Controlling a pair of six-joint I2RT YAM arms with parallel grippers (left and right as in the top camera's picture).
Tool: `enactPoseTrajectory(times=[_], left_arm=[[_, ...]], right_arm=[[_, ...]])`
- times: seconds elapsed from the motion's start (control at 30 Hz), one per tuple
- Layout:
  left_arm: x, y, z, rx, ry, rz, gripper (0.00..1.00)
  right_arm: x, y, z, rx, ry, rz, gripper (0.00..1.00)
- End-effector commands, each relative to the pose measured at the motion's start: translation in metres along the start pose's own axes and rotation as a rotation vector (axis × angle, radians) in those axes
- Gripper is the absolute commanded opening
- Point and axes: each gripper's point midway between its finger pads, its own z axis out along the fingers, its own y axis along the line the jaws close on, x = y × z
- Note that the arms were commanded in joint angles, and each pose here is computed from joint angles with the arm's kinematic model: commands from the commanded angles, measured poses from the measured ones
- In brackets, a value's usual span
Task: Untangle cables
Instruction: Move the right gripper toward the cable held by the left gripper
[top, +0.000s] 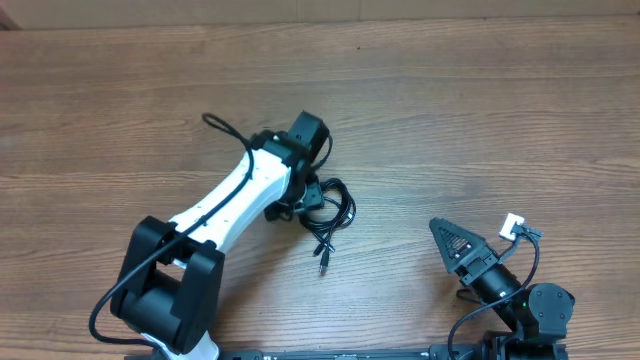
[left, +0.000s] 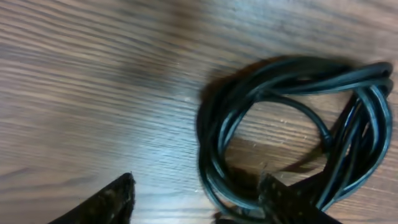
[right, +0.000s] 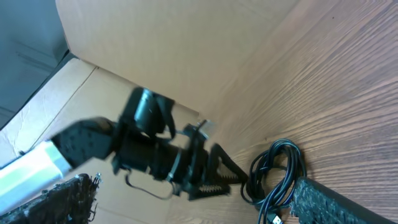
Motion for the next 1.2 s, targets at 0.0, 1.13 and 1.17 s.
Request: enactPoseTrajectory(times=[0.0,1.13,1.17], left_arm=[[0.021,0.002,0.014,0.039,0.066,-0.08,0.46],[-0.001,0.001,0.012,0.031,-0.039,0.345,0.5],[-0.002,0.001,0.012,0.029,-0.04,0.343,0.54]], right_arm=[[-0.001,-0.002,0.0,0.003,-0.01,-0.01,1.0],[0.022,-0.025,0.027,0.278,0.454,0.048,1.0],[0.027,-0.028,0.028,0.288,0.476,0.065,1.0]])
